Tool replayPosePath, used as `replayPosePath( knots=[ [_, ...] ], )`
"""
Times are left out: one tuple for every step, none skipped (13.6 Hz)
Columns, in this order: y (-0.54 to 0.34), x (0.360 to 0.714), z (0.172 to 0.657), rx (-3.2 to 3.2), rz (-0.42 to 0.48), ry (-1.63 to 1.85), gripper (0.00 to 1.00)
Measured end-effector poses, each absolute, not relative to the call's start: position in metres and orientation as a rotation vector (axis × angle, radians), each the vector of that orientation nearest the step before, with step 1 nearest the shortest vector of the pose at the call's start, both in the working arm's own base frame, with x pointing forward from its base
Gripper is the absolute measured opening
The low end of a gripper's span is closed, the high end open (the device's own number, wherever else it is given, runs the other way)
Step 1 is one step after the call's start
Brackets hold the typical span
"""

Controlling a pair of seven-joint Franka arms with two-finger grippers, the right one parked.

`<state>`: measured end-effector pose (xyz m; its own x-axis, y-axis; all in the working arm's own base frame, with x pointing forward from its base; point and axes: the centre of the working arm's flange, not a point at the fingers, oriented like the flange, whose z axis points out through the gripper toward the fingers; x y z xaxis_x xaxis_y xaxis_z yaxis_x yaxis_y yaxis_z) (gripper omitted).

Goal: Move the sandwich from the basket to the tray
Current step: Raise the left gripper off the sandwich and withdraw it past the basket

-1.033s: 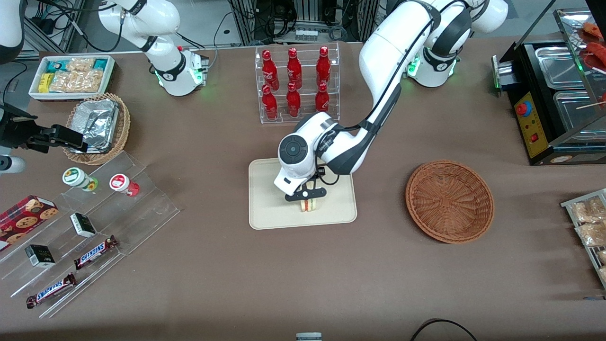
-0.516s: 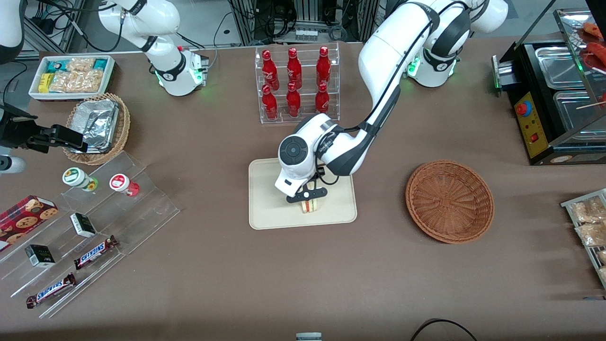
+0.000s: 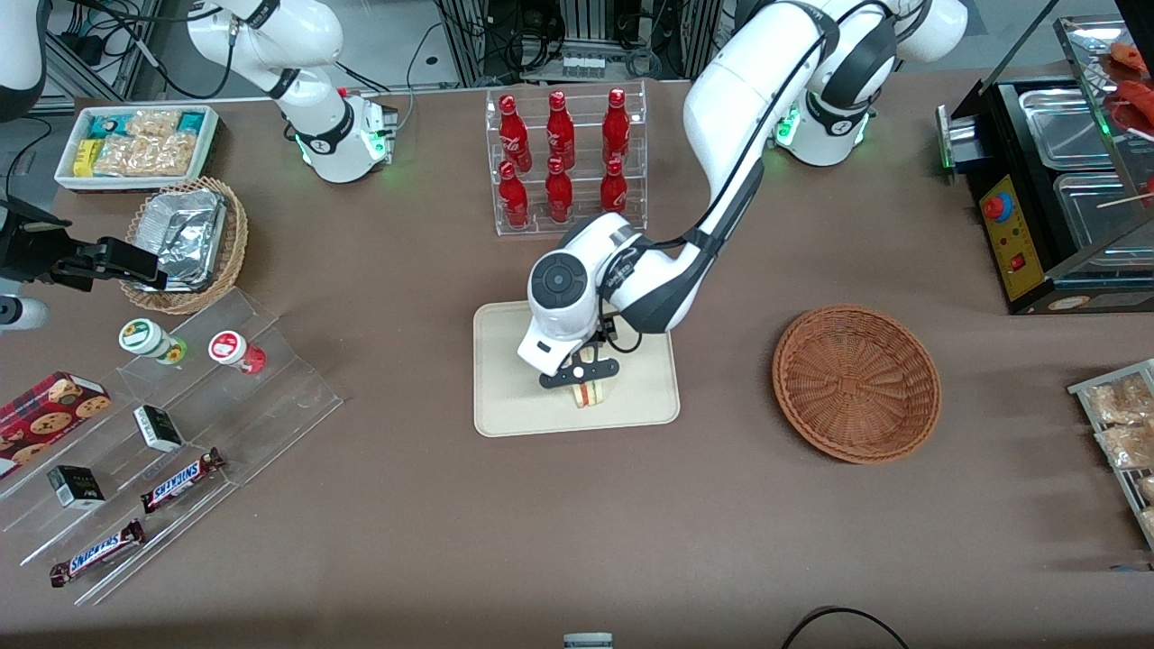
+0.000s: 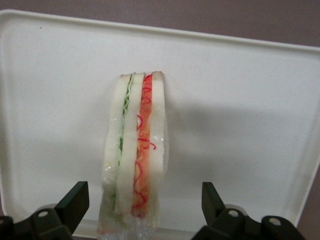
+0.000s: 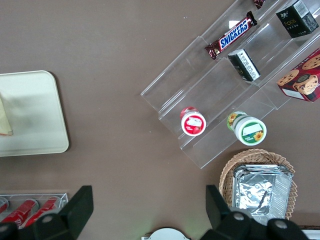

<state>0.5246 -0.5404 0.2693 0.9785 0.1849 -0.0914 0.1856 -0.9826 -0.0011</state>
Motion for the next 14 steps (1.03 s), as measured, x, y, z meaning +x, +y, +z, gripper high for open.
replayPosePath(
  knots=[
    [-0.540,0.527,0.282,3.109,-0.128,0.294,1.00],
    [-0.539,0.528,0.297,3.102,-0.113,0.295,1.00],
    [-0.537,0.530,0.314,3.093,-0.096,0.298,1.00],
    [-0.533,0.533,0.330,3.084,-0.079,0.305,1.00],
    [-0.527,0.537,0.348,3.077,-0.067,0.318,1.00],
    [-0.519,0.541,0.367,3.074,-0.061,0.328,1.00],
    [-0.510,0.544,0.387,3.076,-0.057,0.319,1.00],
    [-0.499,0.546,0.407,3.085,-0.061,0.306,1.00],
    [-0.483,0.549,0.426,3.098,-0.074,0.317,1.00],
    [-0.463,0.555,0.443,3.108,-0.097,0.354,1.00],
    [-0.437,0.566,0.456,3.105,-0.137,0.396,1.00],
    [-0.409,0.580,0.464,3.093,-0.169,0.412,1.00],
    [-0.383,0.593,0.467,3.085,-0.181,0.404,1.00],
    [-0.358,0.603,0.469,3.082,-0.190,0.393,1.00]
  ],
)
